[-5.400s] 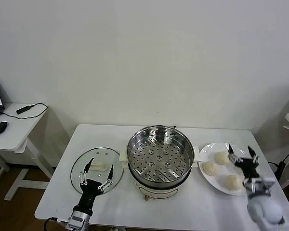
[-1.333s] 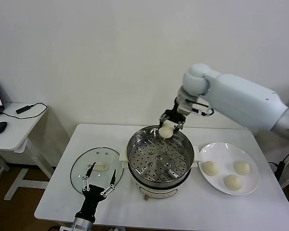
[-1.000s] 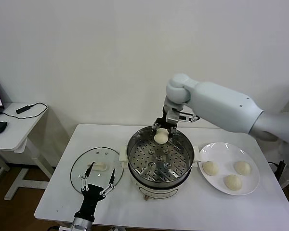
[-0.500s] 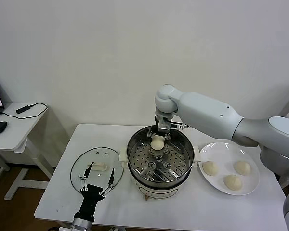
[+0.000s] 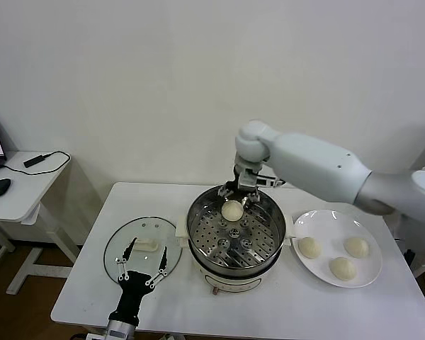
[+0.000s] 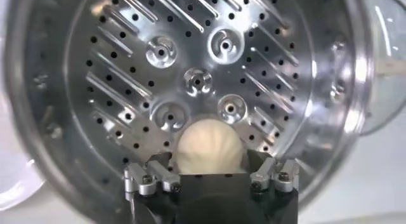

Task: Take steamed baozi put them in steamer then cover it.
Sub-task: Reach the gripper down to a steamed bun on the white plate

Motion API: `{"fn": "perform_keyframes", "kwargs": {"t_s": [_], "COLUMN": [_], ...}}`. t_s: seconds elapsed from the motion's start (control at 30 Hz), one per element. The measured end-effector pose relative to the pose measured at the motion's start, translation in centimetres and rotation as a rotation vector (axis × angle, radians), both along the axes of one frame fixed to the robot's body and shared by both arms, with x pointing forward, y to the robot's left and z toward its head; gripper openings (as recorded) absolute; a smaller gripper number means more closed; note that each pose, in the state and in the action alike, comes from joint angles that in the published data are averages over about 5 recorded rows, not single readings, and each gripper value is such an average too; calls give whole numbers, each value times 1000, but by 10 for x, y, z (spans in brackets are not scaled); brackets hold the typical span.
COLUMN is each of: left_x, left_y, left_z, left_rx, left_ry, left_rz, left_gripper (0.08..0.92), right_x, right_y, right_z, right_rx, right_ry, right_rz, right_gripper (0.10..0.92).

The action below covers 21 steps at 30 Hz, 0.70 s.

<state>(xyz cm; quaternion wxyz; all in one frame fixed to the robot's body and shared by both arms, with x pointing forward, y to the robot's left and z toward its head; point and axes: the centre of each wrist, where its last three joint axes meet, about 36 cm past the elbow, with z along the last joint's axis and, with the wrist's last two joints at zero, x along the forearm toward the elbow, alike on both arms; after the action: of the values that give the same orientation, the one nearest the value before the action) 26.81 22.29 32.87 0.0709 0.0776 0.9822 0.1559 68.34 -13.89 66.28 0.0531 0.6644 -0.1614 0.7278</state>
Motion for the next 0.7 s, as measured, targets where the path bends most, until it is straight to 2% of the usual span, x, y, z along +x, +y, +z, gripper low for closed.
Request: {"fn": "perform_keyframes", "kwargs": {"t_s": [0.13, 0.3, 0.5, 0.7], "left_x": [1, 1, 3, 3], "left_y": [-1, -2, -2, -2], "left_z": [1, 1, 2, 3], "left_rx": [1, 4, 7, 5], "left_ry": [-2, -1, -3, -6], "left_rz": [-4, -11, -13, -8], "left_gripper": [823, 823, 823, 823], "right_x": [2, 4, 0, -6], "right_y": [-45, -113, -185, -227], "right_z": [23, 26, 2, -44], "right_rx": [58, 117, 148, 152], "right_ry": [28, 87, 150, 203], "right_rz": [-187, -454, -721, -887], "right_gripper": [823, 823, 823, 823]}}
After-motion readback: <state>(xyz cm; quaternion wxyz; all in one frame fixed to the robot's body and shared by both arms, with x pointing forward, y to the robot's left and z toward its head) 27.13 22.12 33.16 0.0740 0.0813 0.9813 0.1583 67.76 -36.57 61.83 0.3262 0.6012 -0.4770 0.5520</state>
